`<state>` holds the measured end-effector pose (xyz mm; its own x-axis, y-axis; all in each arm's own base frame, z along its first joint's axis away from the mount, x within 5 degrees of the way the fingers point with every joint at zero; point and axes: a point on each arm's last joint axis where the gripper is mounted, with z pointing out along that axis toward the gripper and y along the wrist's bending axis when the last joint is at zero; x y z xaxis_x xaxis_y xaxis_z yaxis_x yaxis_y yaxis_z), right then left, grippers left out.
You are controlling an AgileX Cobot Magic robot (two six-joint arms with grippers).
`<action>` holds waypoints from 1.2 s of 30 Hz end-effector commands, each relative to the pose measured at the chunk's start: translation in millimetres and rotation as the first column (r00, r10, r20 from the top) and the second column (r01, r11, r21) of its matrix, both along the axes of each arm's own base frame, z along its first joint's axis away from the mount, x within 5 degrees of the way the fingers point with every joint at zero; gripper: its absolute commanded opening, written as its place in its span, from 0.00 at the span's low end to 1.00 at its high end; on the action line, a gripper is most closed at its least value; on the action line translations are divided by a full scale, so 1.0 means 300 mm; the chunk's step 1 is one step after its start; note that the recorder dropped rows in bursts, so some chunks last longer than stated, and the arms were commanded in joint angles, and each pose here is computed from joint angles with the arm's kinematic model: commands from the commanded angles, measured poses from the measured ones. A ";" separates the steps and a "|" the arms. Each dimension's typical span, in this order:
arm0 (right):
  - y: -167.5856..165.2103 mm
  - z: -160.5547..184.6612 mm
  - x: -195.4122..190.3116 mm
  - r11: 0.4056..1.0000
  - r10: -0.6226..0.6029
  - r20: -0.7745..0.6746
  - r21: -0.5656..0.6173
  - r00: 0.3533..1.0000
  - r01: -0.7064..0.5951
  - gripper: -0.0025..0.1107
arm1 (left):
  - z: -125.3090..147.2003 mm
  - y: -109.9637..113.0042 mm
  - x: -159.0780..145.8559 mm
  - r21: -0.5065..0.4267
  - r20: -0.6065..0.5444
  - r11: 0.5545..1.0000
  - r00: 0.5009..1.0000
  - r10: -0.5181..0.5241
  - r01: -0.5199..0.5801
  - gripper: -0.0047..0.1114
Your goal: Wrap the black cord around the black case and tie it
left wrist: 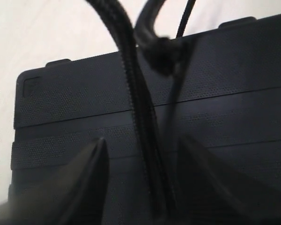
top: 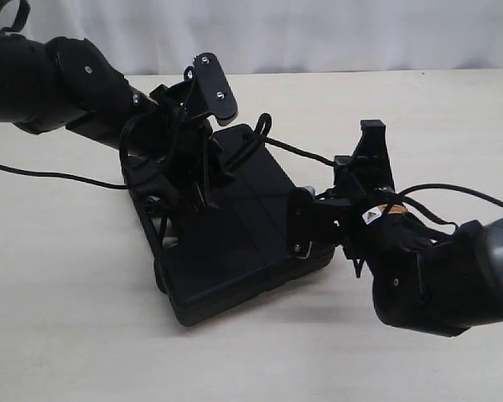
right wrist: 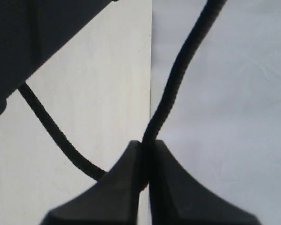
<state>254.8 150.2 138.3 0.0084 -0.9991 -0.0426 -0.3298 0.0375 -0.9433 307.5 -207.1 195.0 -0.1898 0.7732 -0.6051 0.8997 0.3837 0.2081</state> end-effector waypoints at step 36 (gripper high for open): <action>-0.014 -0.012 0.063 1.000 -0.021 -0.114 -0.023 0.993 0.018 0.06 | 0.000 -0.005 -0.010 -0.008 -0.035 1.000 0.999 -0.012 0.012 0.42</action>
<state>273.2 147.5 136.8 -0.0168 -0.9980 -0.0607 -0.4150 0.0622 -0.9077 304.6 -207.6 193.9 -0.1982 0.7754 -0.5995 0.9110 0.3714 0.1792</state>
